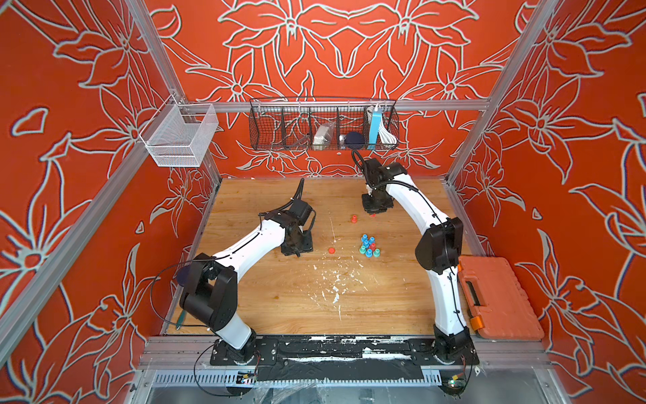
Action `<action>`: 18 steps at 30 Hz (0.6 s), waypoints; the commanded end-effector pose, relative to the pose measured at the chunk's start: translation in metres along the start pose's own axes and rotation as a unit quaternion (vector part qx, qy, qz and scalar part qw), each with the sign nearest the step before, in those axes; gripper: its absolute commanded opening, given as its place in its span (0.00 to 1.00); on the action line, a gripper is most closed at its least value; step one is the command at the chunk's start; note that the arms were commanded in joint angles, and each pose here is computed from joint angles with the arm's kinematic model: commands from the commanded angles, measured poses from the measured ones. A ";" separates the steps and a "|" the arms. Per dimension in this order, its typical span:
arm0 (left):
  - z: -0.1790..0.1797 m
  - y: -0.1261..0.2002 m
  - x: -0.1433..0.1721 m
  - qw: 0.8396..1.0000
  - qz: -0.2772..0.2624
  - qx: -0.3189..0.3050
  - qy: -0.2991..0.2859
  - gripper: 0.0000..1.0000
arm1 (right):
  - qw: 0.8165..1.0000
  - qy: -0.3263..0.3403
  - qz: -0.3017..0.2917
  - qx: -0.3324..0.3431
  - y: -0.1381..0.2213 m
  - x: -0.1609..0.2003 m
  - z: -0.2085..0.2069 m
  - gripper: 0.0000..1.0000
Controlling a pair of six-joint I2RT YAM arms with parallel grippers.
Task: Close the stamp cap
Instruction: Pick up the stamp from the center of the board, then close the cover of the stamp.
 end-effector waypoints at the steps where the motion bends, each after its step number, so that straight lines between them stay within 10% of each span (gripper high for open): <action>1: 0.008 0.008 0.001 1.000 -0.007 0.003 0.002 0.57 | 0.998 0.037 0.047 0.014 0.003 0.021 0.011 0.13; 18: 0.035 0.006 0.012 0.999 -0.003 -0.005 0.034 0.57 | 0.985 0.123 0.109 -0.044 -0.016 0.074 0.118 0.13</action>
Point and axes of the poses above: each gripper's point midway between its finger pads, its own y axis back along the fingers, its own z axis along the line the jaws close on, x = y × z, the point moved 2 cm from there along y, back along the fingers, and after that the axes turned 2 degrees about -y, right-handed, at the moved point
